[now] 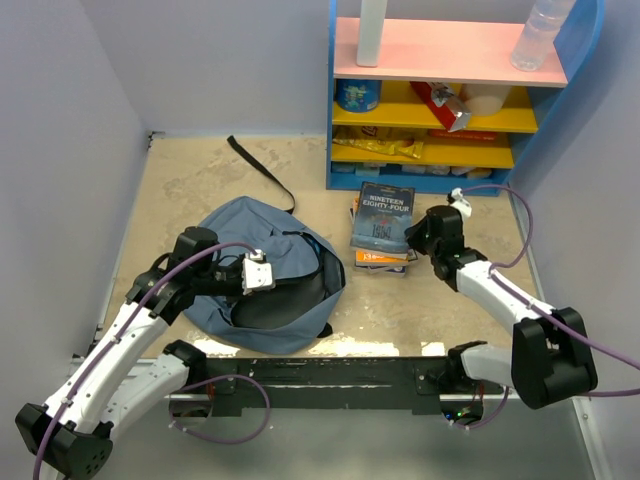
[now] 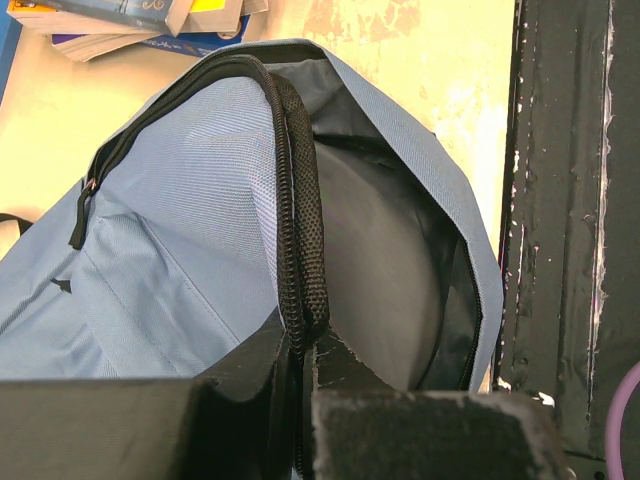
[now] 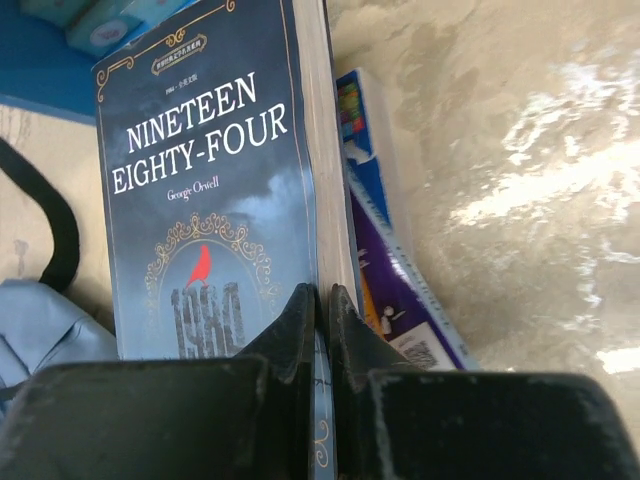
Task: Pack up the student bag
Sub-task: Adjust the book at the center of the board.
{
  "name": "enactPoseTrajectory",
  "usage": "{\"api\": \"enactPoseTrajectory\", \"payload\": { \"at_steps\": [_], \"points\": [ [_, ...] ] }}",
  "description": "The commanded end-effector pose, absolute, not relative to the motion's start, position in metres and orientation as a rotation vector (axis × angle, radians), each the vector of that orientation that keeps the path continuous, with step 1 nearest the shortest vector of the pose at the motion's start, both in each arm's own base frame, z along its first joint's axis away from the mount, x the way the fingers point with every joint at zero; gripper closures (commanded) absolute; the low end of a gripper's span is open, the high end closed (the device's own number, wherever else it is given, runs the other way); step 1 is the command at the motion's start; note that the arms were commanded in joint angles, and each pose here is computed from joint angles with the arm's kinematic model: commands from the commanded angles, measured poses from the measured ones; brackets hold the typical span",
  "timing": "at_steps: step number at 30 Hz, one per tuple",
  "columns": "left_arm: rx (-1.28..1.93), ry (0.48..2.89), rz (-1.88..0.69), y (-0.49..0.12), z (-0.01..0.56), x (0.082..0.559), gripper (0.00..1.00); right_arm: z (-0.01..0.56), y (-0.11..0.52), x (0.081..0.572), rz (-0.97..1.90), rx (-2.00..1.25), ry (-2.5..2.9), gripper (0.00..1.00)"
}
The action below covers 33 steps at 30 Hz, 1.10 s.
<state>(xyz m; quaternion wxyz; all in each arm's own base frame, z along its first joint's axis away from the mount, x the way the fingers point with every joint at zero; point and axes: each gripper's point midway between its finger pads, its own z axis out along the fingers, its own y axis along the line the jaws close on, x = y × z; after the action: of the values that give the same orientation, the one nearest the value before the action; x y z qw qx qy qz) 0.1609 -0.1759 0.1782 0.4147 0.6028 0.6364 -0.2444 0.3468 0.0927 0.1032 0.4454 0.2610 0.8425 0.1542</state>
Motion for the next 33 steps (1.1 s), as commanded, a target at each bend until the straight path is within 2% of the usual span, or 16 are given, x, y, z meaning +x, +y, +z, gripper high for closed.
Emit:
{"api": "enactPoseTrajectory", "payload": {
  "at_steps": [1, 6, 10, 11, 12, 13, 15, 16, 19, 25, 29, 33],
  "points": [
    [1.505, 1.531, -0.637, -0.184, 0.194, 0.162, 1.0, 0.093, 0.051, 0.335, 0.232, 0.744, 2.089, 1.0],
    [1.502, 1.525, -0.636, -0.185, 0.195, 0.163, 1.0, 0.094, 0.036, 0.325, 0.189, 0.75, 2.111, 1.0],
    [1.501, 1.524, -0.638, -0.186, 0.195, 0.164, 1.0, 0.09, 0.048, 0.319, 0.262, 0.707, 2.15, 1.0],
    [1.501, 1.526, -0.641, -0.186, 0.195, 0.165, 1.0, 0.089, 0.053, 0.318, 0.291, 0.689, 2.163, 0.95],
    [1.5, 1.523, -0.642, -0.186, 0.195, 0.165, 1.0, 0.087, 0.055, 0.317, 0.295, 0.684, 2.181, 0.85],
    [1.499, 1.525, -0.643, -0.186, 0.196, 0.165, 1.0, 0.087, 0.055, 0.318, 0.299, 0.68, 2.18, 0.59],
    [1.5, 1.525, -0.645, -0.187, 0.196, 0.165, 1.0, 0.089, 0.054, 0.319, 0.29, 0.681, 2.176, 0.4],
    [1.5, 1.526, -0.646, -0.186, 0.196, 0.164, 1.0, 0.093, 0.052, 0.321, 0.289, 0.69, 2.162, 0.28],
    [1.501, 1.531, -0.644, -0.186, 0.195, 0.164, 1.0, 0.102, 0.044, 0.328, 0.286, 0.715, 2.129, 0.18],
    [1.5, 1.531, -0.653, -0.186, 0.194, 0.163, 1.0, 0.094, 0.033, 0.348, 0.413, 0.811, 2.078, 0.13],
    [1.501, 1.531, -0.648, -0.185, 0.196, 0.162, 1.0, 0.058, 0.031, 0.355, 0.473, 0.909, 2.135, 0.12],
    [1.506, 1.539, -0.649, -0.184, 0.192, 0.161, 1.0, 0.063, 0.028, 0.352, 0.462, 0.899, 2.112, 0.12]
  ]
}}
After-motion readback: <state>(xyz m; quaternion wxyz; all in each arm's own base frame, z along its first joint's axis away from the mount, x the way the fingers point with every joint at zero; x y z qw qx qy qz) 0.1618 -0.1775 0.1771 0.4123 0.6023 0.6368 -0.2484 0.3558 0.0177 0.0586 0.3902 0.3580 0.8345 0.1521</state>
